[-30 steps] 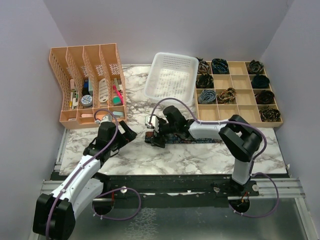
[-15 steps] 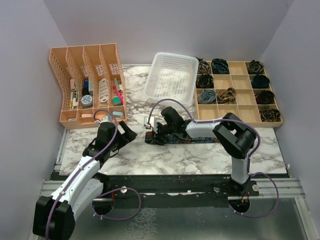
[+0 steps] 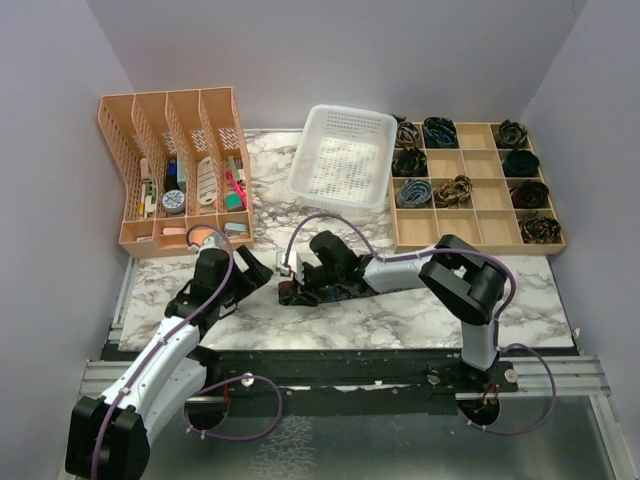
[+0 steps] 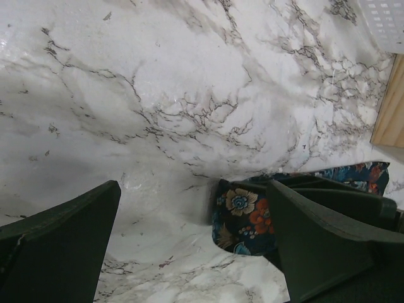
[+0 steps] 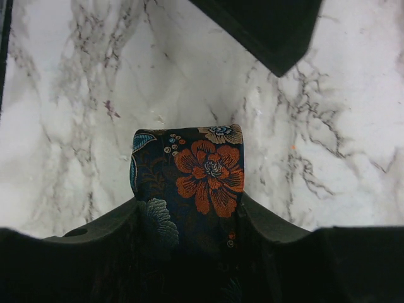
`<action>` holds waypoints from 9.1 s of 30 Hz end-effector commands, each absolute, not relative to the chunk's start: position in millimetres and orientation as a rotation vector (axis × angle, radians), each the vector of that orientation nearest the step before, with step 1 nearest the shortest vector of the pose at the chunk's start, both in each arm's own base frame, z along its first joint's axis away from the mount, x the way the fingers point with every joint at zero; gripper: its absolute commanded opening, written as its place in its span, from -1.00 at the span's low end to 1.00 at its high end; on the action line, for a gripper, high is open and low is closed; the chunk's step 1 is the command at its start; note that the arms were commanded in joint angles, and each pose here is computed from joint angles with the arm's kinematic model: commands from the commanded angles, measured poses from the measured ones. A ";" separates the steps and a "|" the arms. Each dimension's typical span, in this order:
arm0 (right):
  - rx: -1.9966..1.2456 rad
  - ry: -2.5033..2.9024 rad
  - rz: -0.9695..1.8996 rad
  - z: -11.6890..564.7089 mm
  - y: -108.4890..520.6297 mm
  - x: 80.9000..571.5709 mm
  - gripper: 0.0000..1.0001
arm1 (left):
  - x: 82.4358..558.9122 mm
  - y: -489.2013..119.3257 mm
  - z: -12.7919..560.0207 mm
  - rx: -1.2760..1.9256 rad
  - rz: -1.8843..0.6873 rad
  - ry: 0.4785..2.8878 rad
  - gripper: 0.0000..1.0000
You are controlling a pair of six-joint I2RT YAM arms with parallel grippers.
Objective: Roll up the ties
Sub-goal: Roll the tie at the center of the board.
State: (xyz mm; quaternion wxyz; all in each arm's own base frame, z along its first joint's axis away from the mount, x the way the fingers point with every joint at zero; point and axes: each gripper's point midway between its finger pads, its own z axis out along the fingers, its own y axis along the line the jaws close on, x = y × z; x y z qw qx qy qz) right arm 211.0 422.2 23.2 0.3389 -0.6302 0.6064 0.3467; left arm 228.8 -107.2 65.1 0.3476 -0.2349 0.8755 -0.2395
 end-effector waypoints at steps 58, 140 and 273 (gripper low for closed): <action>-0.282 2.340 0.829 83.1 342.3 208.2 0.78 | 221.8 -87.9 75.7 -0.703 -0.598 2.137 0.98; -0.320 2.542 0.573 35.2 334.3 222.3 0.24 | 192.5 -168.9 63.1 -0.288 -1.075 2.251 0.68; -0.124 2.401 0.911 75.4 358.5 218.3 0.25 | 211.4 -143.2 63.5 -0.379 -0.847 2.232 0.96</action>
